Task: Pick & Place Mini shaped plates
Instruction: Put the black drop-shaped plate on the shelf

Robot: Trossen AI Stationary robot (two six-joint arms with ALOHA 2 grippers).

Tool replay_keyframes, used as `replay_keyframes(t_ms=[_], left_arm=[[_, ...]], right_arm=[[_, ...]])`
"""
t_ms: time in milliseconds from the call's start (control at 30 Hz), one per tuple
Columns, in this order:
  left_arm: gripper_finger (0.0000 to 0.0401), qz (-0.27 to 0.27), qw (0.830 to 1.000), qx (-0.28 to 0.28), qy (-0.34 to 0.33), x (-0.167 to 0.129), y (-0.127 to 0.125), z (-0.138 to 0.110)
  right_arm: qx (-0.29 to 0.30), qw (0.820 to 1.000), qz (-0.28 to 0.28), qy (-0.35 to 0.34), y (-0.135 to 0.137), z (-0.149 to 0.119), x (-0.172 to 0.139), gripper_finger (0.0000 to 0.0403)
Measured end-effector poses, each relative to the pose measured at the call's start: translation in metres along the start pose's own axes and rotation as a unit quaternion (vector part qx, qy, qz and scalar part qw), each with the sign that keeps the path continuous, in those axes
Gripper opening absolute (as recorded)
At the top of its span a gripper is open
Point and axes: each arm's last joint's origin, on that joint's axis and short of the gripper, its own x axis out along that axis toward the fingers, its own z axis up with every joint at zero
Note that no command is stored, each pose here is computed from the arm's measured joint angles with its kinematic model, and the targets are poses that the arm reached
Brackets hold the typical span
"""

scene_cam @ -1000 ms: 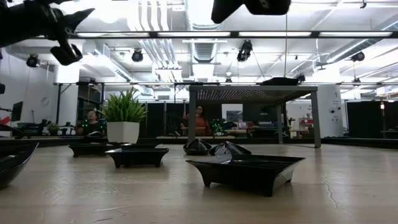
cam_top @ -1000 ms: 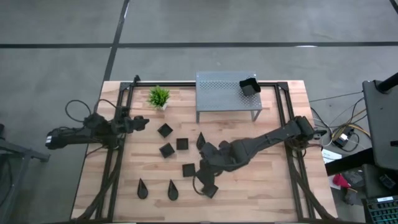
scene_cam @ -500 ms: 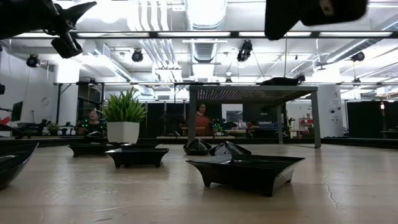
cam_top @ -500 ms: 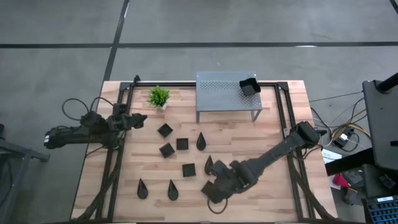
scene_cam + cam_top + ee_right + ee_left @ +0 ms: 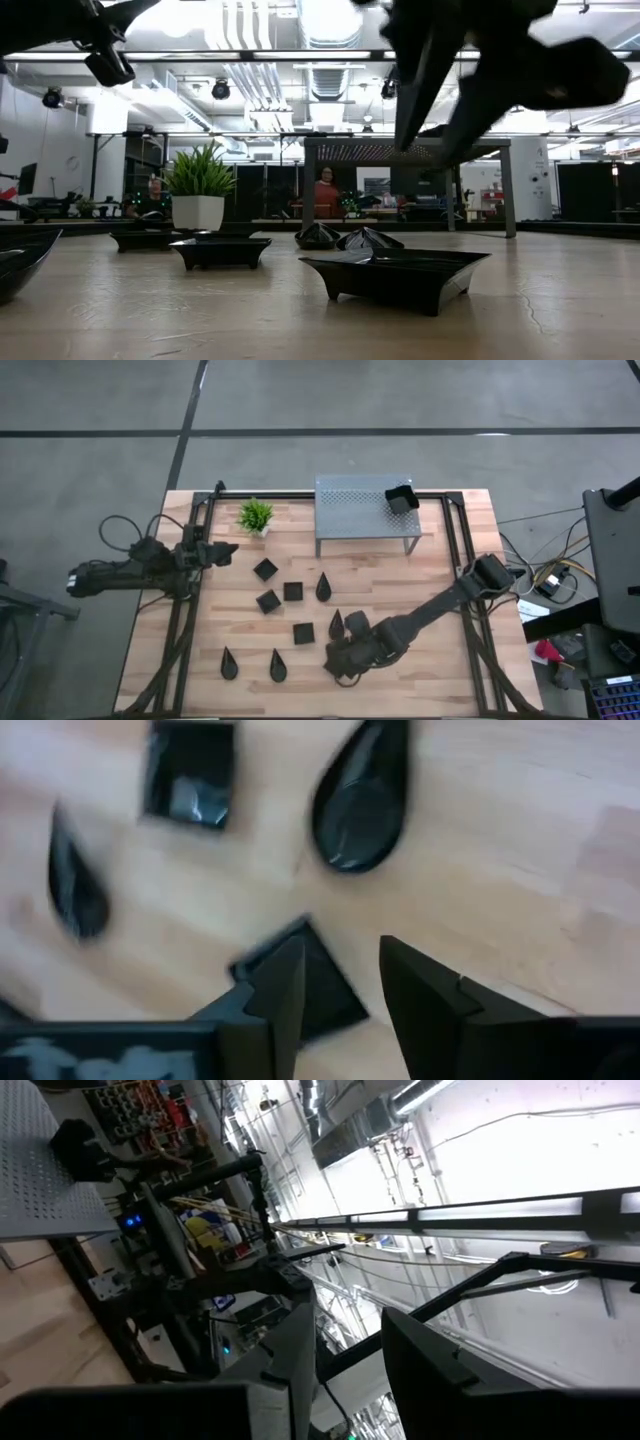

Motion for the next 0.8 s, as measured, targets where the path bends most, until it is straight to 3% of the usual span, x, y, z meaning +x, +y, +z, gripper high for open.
replay_keyframes(t_ms=[167,800], left_arm=[[0.0110,-0.001,1.000,0.003,0.009,0.006,-0.007,0.002],[0.0110,0.010,0.999,0.025,0.030,0.014,-0.009,0.001]], right_arm=[[0.092,0.996,-0.012,-0.011,-0.007,0.011,0.014,0.0135],[0.117,0.993,0.004,-0.022,-0.021,0.035,0.044,0.0097]])
